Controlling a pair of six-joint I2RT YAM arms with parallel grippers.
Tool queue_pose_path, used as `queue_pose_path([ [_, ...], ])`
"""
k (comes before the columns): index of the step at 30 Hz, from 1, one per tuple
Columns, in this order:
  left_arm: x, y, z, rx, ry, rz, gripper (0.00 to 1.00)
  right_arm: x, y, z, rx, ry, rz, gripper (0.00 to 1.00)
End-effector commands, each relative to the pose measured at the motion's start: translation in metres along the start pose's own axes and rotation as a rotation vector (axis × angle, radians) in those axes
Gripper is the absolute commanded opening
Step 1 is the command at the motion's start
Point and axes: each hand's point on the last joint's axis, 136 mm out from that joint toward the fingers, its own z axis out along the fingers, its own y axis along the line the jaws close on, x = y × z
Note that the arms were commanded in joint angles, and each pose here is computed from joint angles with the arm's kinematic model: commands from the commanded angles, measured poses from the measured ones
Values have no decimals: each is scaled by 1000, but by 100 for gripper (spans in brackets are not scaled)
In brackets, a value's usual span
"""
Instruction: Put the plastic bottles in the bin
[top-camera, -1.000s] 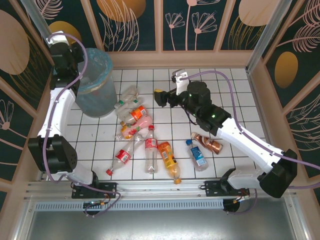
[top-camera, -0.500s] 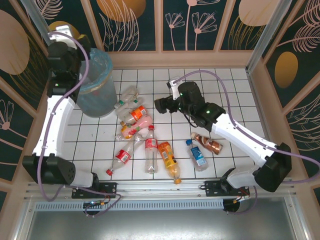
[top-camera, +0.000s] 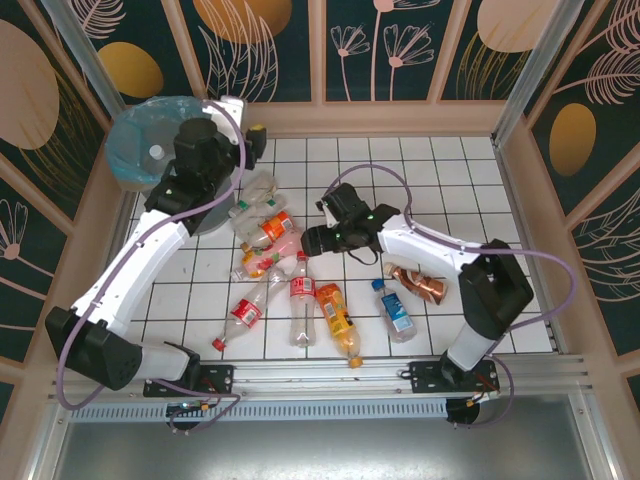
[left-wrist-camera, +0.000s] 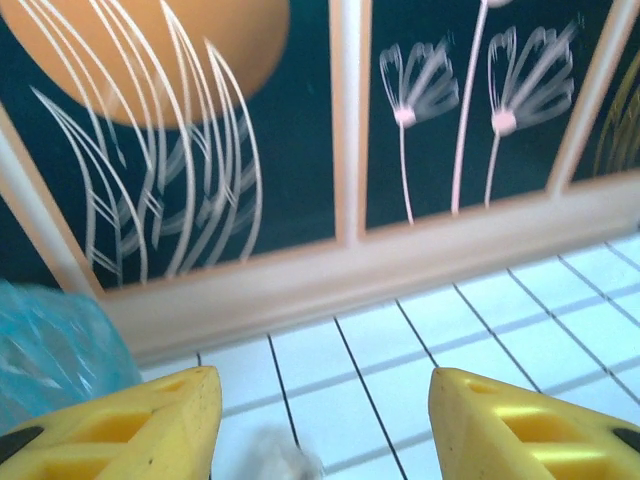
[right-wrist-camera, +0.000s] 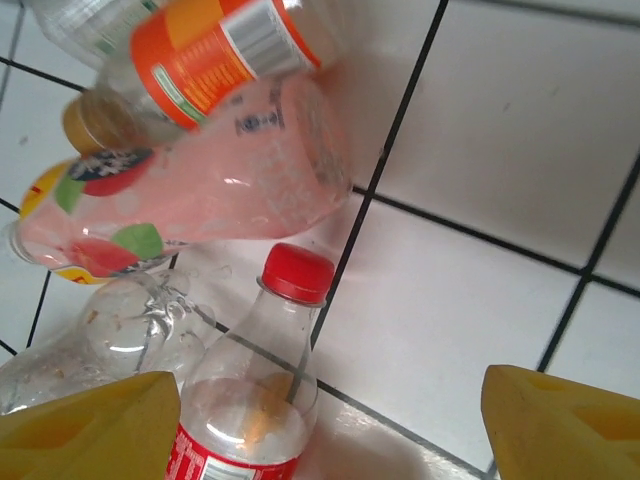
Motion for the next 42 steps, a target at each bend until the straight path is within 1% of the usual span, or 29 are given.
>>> queue_pose_path([
  [1,35,-15,-3,92,91,-64,58,1,22,10,-100,49,73,79],
  [3,52,-19,-1,115,133,-76,58,8,27,17,-117,85,86,80],
  [5,64,-19,0,113,164,-82,59,17,28,21,-101,114,86,80],
  [9,74,-19,3,110,187,-85,59,32,34,22,-57,156,78,76],
  [12,74,-20,5,113,187,-91,59,43,39,23,-53,185,93,74],
  [18,73,-19,2,110,183,-91,60,55,34,29,-2,217,111,76],
  [26,72,-17,1,99,178,-82,60,59,40,44,-21,263,103,76],
  [34,73,-17,1,98,175,-79,59,62,40,54,-30,289,98,74],
  [42,70,-14,-1,86,157,-75,59,62,43,64,-51,303,105,74],
])
